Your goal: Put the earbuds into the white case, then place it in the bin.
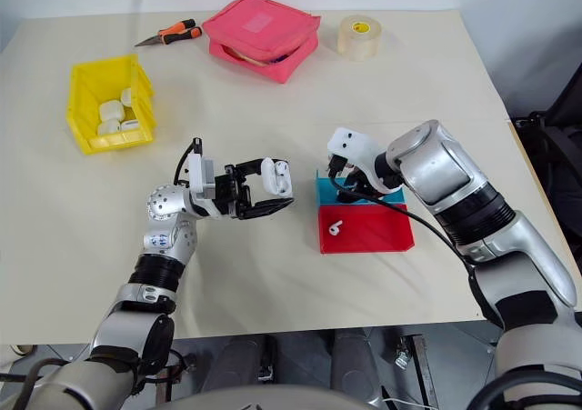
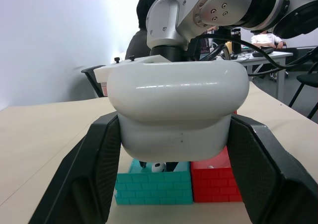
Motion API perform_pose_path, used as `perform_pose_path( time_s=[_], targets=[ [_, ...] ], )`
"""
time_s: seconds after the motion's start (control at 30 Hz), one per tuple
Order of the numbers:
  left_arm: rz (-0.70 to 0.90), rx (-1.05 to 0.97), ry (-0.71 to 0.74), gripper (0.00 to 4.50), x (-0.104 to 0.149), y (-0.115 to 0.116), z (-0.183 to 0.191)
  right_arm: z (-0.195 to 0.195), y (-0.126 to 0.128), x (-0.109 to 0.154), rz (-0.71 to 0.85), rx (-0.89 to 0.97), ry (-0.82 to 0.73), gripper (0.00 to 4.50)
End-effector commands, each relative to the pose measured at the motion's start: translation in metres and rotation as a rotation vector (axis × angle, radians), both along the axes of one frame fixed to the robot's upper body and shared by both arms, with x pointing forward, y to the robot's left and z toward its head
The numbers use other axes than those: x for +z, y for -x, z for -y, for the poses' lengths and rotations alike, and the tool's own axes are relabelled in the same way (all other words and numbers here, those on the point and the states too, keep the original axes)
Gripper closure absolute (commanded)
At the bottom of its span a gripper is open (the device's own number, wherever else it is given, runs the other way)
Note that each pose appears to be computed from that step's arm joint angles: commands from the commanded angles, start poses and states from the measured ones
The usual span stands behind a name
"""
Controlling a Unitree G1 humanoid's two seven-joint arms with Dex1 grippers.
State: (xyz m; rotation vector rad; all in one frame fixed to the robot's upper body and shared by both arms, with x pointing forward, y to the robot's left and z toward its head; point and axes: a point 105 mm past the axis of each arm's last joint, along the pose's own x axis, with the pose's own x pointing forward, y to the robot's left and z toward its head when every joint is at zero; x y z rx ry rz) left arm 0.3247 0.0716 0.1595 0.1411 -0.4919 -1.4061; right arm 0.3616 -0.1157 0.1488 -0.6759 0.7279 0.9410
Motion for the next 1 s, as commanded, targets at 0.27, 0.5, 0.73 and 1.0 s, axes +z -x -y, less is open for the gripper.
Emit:
perform_pose_path(
  time_s=[0.27, 0.5, 0.73, 1.0],
  targets=[
    [0.027, 0.011, 0.008, 1.71, 0.008, -0.003, -0.001, -0.005, -0.003, 0.012, 0.040, 0.017, -0.018, 3.01],
    [0.023, 0.009, -0.001, 1.71, 0.007, -0.005, -0.002, -0.008, -0.003, 0.028, 0.102, 0.045, -0.059, 4.01],
    [0.009, -0.029, -0.015, 1.71, 0.005, -0.004, -0.001, -0.015, 0.020, 0.066, 0.229, 0.123, -0.274, 4.01],
    [-0.020, -0.101, -0.038, 1.71, -0.001, -0.002, 0.005, -0.023, 0.068, 0.104, 0.324, 0.117, -0.789, 4.01]
  ],
)
